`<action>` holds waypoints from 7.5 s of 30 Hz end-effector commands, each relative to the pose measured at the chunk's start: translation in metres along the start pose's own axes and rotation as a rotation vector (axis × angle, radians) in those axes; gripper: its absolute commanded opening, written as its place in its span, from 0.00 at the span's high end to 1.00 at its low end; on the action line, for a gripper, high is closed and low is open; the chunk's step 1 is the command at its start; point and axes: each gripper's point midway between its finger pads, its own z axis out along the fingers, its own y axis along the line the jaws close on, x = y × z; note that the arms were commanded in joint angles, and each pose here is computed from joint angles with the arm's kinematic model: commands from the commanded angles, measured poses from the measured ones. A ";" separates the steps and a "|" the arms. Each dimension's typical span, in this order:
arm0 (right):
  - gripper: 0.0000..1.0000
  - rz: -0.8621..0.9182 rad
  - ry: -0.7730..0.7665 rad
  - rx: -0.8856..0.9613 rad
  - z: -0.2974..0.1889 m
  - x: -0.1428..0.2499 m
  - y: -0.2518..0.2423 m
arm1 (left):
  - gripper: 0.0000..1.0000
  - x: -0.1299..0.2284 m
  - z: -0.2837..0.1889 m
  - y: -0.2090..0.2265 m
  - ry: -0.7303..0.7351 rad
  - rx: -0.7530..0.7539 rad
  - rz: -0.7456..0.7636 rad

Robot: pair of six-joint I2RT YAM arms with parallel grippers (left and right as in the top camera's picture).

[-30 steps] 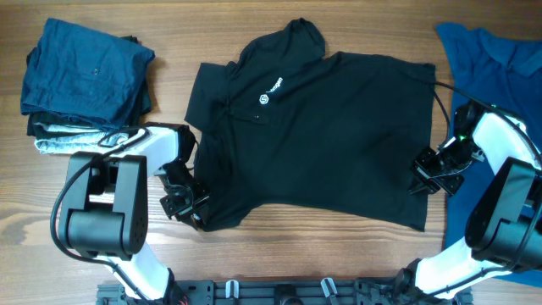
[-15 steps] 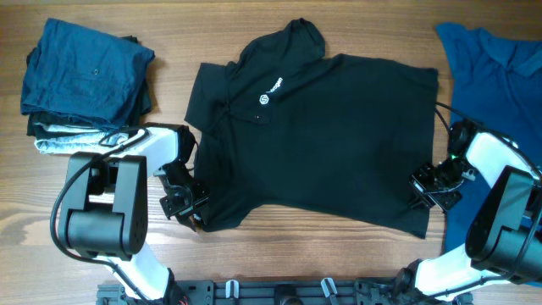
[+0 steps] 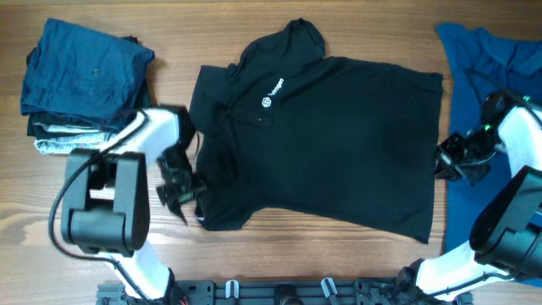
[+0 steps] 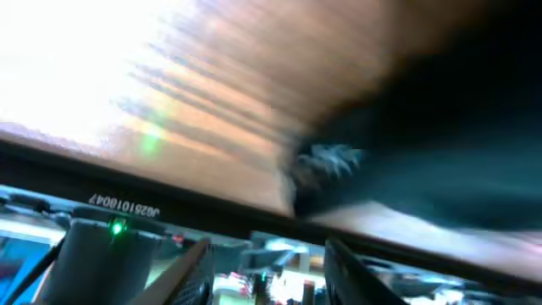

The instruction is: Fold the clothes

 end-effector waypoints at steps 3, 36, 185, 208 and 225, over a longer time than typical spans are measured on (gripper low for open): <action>0.83 -0.215 -0.082 -0.189 -0.049 -0.017 0.048 | 0.47 -0.014 -0.174 -0.056 -0.491 0.260 0.176; 0.80 -0.514 -0.499 -0.074 -0.023 -0.158 0.171 | 0.96 -0.235 -0.222 -0.393 -1.340 0.394 0.928; 0.96 0.433 -0.421 -0.059 -0.024 0.050 -0.014 | 0.96 -0.037 -0.130 -0.061 -0.737 0.331 0.311; 0.95 0.439 -0.571 -0.131 0.009 -0.045 0.032 | 0.96 -0.099 -0.190 -0.161 -1.099 0.458 0.465; 0.92 0.483 -0.694 -0.155 0.007 -0.078 0.038 | 0.96 -0.134 -0.185 -0.201 -1.228 0.327 0.500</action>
